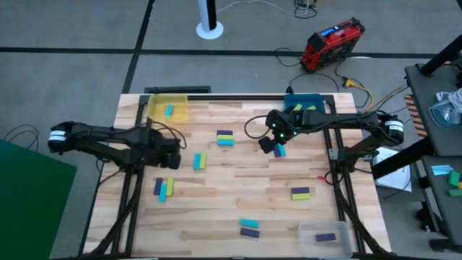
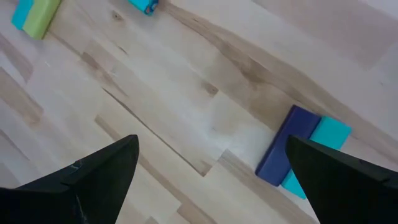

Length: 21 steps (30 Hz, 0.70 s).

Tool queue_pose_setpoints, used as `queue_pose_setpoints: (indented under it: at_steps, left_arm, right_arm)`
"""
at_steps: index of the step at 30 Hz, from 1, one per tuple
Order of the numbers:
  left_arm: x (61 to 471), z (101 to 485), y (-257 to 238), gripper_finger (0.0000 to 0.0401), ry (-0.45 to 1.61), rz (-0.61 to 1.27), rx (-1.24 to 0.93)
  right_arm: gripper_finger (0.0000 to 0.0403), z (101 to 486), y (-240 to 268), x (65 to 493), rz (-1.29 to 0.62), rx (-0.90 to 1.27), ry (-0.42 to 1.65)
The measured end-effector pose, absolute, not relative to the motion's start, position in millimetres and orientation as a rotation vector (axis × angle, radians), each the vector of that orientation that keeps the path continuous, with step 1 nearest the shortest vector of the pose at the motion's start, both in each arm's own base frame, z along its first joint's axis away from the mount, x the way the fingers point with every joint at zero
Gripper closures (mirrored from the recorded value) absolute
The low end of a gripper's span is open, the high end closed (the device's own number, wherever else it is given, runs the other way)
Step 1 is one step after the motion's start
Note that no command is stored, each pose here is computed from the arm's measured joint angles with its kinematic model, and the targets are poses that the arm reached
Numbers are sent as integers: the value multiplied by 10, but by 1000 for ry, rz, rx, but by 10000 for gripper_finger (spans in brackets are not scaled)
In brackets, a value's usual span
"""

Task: Sort blocks
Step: Put the green block into the blue bin

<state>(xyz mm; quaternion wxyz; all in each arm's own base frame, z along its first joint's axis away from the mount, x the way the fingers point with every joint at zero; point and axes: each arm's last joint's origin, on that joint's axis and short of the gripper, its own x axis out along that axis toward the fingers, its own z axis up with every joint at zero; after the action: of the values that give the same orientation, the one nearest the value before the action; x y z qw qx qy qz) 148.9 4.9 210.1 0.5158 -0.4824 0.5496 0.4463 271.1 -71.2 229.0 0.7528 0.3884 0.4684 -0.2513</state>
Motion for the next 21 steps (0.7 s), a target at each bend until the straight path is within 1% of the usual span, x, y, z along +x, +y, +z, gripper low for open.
queue_pose_setpoints:
  at_steps: [4,7,12,16,19,21]
  left_arm:
    - [1505,2104,45,304,1343,1107,-1175]
    - [1562,2113,12,304,1359,1100,-1217]
    - [1759,2161,-63,304,1337,1043,-1209]
    - [1833,2083,-75,304,1383,1079,-1190]
    - [1861,2008,-88,304,1419,1084,-1200]
    - [1895,1955,-102,304,1408,1063,-1204]
  right_arm:
    - [5,2289,-711,2709,-546,842,1026]
    - [5,2289,-711,2709,-545,842,1026]
    - [5,2290,-713,2715,-538,833,1023]
    - [5,2290,-713,2715,-532,823,1025]
    - [5,2290,-713,2716,-526,813,1027]
    - [5,2290,-713,2716,-524,810,1027]
